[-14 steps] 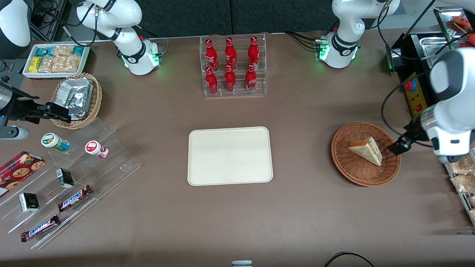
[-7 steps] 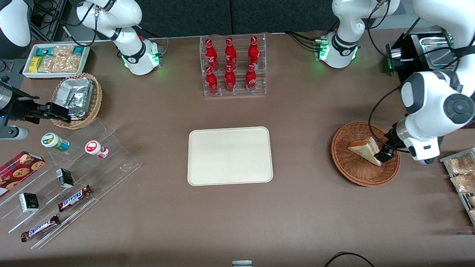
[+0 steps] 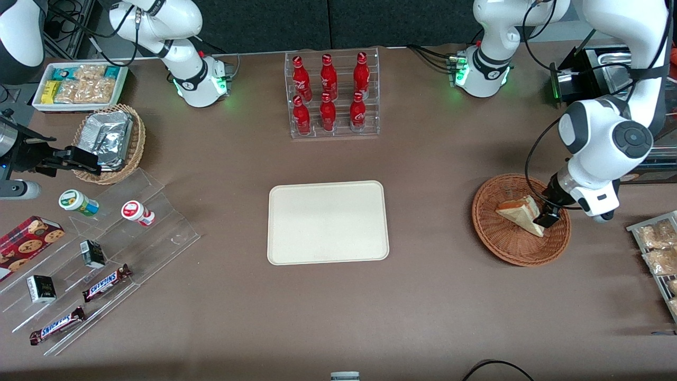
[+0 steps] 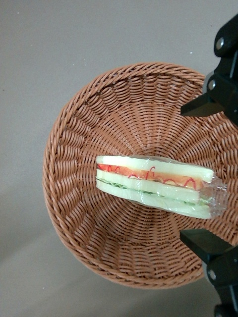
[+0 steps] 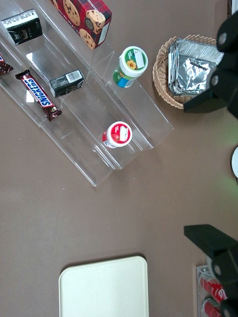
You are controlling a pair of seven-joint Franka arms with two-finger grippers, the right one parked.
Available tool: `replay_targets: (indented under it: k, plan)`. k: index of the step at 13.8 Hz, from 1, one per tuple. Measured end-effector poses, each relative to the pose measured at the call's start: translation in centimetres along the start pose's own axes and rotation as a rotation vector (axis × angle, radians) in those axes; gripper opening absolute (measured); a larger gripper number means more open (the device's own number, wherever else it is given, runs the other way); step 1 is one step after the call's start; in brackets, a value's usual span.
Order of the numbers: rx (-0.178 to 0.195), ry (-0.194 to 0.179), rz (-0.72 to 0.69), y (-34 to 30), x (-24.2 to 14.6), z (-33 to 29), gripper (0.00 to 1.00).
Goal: Place sandwich from basket to tray
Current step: 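Close the left gripper on the wrapped sandwich's crust edge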
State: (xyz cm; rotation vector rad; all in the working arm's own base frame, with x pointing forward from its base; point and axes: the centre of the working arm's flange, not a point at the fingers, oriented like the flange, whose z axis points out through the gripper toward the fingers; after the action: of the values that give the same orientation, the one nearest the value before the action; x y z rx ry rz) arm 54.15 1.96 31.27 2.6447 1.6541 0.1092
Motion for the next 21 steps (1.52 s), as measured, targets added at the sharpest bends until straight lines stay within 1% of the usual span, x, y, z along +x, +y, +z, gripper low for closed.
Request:
replay_targets:
  k: [2,5,12,17,18,19,20,21]
  plan:
    - [-0.006,0.003,-0.017,-0.3,-0.2,0.5,1.00]
    - [0.002,-0.002,-0.019,-0.7,-0.6,1.1,1.00]
    - [0.002,0.000,-0.012,-1.3,-1.4,4.0,1.00]
    - [0.017,-0.007,0.004,-1.1,-2.3,5.9,1.00]
    - [0.017,-0.007,0.007,-1.0,-2.4,6.2,0.96]
    - [0.017,-0.007,0.008,-1.0,-2.5,6.3,0.96]
    - [0.017,-0.007,0.008,-1.0,-2.6,6.3,0.89]
    - [0.017,-0.006,0.008,-1.0,-2.6,6.3,0.70]
